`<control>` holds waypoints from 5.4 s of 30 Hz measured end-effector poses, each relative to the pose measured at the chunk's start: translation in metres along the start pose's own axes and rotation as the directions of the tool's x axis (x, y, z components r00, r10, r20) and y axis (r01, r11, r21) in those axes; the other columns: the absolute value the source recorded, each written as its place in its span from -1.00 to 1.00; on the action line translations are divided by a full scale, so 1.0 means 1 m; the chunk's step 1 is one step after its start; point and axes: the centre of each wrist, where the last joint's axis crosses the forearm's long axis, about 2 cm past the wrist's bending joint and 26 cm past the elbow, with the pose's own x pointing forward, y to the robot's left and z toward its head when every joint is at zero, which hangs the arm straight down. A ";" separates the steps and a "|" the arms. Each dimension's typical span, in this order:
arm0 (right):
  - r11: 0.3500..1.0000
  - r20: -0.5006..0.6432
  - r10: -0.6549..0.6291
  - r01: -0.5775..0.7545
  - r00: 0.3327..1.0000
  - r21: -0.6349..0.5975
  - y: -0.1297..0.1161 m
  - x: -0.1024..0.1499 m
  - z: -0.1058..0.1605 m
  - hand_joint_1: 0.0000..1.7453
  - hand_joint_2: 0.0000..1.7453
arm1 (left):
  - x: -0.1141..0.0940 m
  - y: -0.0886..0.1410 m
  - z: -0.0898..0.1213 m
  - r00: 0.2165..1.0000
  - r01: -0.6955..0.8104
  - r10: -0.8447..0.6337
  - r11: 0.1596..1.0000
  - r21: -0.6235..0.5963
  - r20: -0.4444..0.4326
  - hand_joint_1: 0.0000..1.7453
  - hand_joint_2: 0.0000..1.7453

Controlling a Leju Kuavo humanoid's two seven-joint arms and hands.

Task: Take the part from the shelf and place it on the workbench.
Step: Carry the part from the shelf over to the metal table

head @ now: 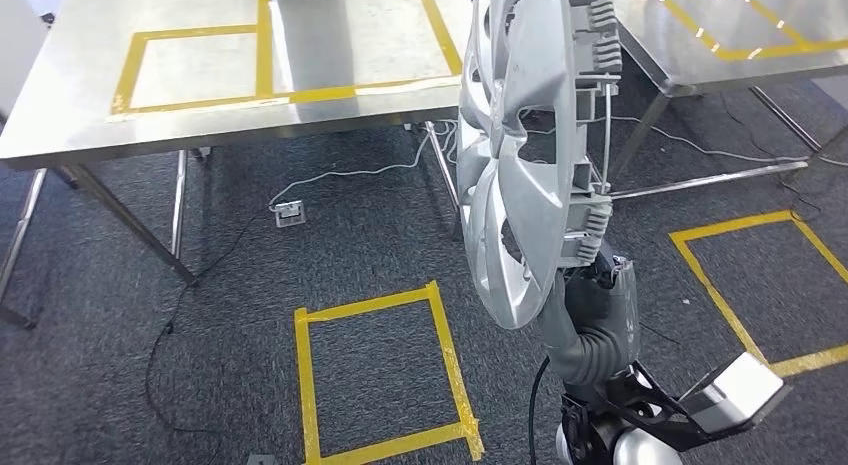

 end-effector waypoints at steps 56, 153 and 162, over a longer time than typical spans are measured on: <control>1.000 0.110 -0.015 0.018 0.994 -0.019 -0.016 0.027 -0.029 1.00 1.00 | 0.000 -0.022 0.005 0.994 -0.074 0.072 0.997 -0.032 -0.083 -1.00 1.00; 0.987 0.129 -0.092 0.108 0.987 -0.122 -0.012 0.015 0.010 1.00 1.00 | -0.005 0.016 -0.002 0.996 -0.015 0.020 0.998 0.055 -0.091 -1.00 1.00; 0.981 0.132 -0.114 0.132 0.985 -0.142 -0.012 0.012 0.017 1.00 1.00 | -0.003 0.022 -0.004 0.992 -0.007 0.015 0.998 0.063 -0.128 -1.00 1.00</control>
